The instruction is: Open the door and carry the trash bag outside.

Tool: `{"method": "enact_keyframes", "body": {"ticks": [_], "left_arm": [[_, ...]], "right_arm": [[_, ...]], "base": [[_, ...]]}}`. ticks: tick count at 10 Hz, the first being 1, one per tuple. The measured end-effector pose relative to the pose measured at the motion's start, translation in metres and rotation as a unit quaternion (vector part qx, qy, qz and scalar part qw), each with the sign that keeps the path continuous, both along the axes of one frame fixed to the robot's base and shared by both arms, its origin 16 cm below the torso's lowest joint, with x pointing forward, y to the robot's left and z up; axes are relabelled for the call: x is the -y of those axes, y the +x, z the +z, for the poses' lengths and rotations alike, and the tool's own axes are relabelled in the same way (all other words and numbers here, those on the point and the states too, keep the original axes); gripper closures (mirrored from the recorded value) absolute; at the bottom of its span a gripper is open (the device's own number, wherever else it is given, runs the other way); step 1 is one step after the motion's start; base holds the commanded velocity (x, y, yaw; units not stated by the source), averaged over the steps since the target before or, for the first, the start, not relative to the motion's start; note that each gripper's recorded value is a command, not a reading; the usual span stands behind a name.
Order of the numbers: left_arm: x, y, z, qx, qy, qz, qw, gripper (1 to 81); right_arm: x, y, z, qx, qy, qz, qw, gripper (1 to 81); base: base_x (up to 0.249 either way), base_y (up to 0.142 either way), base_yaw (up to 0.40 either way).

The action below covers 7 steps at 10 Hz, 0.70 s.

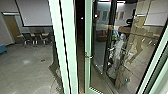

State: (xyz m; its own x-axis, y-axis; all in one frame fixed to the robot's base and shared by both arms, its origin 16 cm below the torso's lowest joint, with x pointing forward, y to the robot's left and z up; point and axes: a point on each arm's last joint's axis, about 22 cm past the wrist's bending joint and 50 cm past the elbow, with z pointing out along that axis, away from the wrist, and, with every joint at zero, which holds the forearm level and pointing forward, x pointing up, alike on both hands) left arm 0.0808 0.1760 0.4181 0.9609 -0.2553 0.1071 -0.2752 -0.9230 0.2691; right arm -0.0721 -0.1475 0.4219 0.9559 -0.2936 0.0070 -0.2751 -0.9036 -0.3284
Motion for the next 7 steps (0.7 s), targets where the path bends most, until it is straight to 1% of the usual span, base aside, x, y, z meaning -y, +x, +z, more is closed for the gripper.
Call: {"method": "enact_keyframes", "body": {"ticks": [1, 2, 3, 5, 6, 7], "left_arm": [[0.01, 0.003, 0.001, 0.004, -0.008, 0.0, 1.0, 81.1], [0.005, -0.001, 0.001, 0.001, -0.005, 0.0, 1.0, 81.1], [0.005, -0.001, 0.001, 0.001, -0.004, 0.0, 1.0, 81.1], [0.002, -0.002, 0.0, 0.001, -0.002, 0.0, 1.0, 81.1], [0.001, -0.002, 0.0, 0.0, -0.002, 0.0, 1.0, 81.1], [0.004, -0.002, 0.0, 0.0, -0.004, 0.0, 1.0, 81.1]], "right_arm": [[0.009, 0.001, -0.001, 0.001, -0.007, 0.0, 1.0, 1.0], [-0.004, 0.0, 0.0, 0.0, 0.002, 0.0, 1.0, 1.0], [-0.007, -0.001, 0.001, -0.001, 0.004, 0.0, 1.0, 1.0], [-0.005, -0.002, 0.001, -0.001, 0.004, 0.0, 1.0, 1.0], [-0.001, -0.002, 0.0, -0.001, 0.001, 0.0, 1.0, 1.0], [-0.003, -0.002, 0.0, -0.001, 0.002, 0.0, 1.0, 1.0]], "base": [[0.0, -0.084, 0.0], [0.0, -0.084, 0.0], [0.0, -0.084, 0.0], [0.0, -0.084, 0.0], [0.0, -0.084, 0.0], [0.0, -0.084, 0.0]]}}
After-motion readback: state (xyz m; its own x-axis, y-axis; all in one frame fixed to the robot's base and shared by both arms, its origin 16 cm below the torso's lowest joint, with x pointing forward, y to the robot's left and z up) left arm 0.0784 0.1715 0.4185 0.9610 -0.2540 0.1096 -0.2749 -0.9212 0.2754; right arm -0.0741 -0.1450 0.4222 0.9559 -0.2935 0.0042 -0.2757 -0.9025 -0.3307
